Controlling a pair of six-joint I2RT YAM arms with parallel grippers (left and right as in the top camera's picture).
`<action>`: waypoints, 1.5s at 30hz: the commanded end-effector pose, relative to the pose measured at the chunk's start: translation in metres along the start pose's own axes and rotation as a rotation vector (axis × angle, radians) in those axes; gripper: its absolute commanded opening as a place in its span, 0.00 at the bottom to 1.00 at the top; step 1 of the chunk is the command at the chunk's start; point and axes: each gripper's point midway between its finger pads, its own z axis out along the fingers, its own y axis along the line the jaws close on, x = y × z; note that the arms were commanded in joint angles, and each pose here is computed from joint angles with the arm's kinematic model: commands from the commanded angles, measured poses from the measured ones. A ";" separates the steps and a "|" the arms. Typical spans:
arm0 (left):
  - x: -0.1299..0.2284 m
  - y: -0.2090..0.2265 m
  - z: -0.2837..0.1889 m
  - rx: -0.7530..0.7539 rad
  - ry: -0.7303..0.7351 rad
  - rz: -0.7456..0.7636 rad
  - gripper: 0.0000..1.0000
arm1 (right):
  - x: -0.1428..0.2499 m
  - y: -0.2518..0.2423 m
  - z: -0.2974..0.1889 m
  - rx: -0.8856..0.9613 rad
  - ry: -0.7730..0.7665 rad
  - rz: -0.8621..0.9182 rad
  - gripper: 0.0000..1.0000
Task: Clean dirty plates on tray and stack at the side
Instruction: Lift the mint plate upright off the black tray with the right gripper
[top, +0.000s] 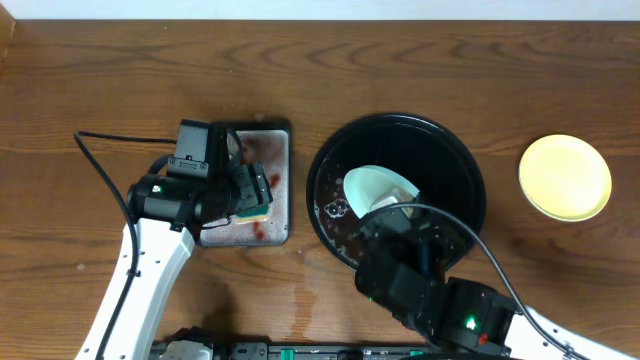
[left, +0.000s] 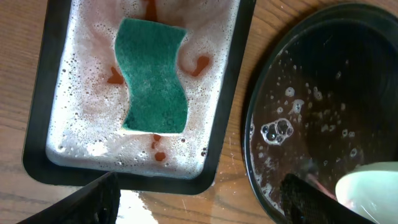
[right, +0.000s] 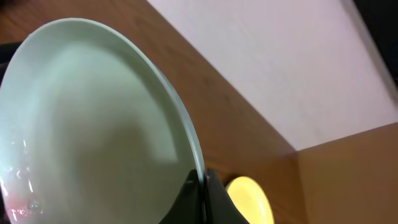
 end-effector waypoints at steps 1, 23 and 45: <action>-0.005 -0.004 -0.005 0.014 -0.011 0.001 0.83 | -0.006 -0.009 -0.005 0.064 -0.020 -0.049 0.01; -0.005 -0.004 -0.005 0.014 -0.011 0.002 0.83 | -0.006 -0.012 -0.006 0.086 -0.018 -0.104 0.01; -0.005 -0.004 -0.005 0.014 -0.011 0.002 0.83 | -0.006 -0.020 -0.007 0.130 -0.015 -0.103 0.01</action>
